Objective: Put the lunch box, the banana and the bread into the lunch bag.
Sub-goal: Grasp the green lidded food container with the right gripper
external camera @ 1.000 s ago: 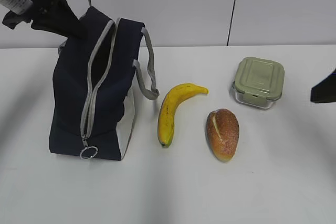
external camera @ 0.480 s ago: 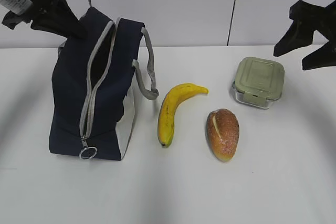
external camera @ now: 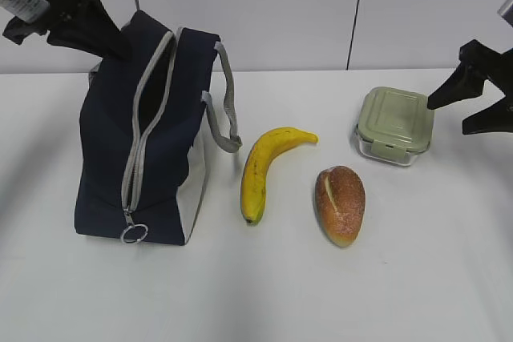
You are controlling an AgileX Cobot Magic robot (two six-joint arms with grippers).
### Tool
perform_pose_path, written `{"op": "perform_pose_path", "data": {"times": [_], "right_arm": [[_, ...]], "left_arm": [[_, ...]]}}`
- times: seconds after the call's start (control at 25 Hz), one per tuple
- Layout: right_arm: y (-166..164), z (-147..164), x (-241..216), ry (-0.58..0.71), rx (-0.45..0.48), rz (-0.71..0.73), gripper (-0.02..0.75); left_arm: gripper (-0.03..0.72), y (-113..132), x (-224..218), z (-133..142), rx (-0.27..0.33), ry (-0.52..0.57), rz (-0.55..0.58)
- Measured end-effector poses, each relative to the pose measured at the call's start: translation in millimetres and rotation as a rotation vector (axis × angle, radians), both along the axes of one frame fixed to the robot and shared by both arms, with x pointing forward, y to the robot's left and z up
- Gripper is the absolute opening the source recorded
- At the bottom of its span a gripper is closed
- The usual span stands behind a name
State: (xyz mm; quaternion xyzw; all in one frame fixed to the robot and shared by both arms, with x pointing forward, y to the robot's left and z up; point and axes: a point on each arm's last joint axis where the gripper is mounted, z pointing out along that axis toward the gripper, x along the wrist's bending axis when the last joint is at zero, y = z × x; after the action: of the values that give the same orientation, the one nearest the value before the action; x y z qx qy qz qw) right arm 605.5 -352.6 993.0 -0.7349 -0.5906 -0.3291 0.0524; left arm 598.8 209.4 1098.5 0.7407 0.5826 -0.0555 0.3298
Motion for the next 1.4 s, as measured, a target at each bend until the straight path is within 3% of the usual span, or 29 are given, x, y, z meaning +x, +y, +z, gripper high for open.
{"op": "perform_pose_path", "data": {"times": [0.12,0.28,0.52,0.84,1.4], "right_arm": [[-12,-12,7,-0.024,0.036,0.005,0.603],[-24,-25,20,-0.028,0.065,0.046,0.627],[-32,-46,47,-0.041,0.122,0.115,0.627],[-45,-80,60,-0.026,0.178,0.102,0.62],[-45,-101,68,-0.099,0.274,0.09,0.589]], "left_arm": [[0.002,0,0,0,0.0,-0.001,0.001],[0.002,0,0,0,0.0,-0.001,0.0],[0.002,0,1,0,0.0,-0.006,0.003],[0.002,0,2,1,0.0,-0.018,0.01],[0.002,0,2,1,0.0,-0.021,0.01]]}}
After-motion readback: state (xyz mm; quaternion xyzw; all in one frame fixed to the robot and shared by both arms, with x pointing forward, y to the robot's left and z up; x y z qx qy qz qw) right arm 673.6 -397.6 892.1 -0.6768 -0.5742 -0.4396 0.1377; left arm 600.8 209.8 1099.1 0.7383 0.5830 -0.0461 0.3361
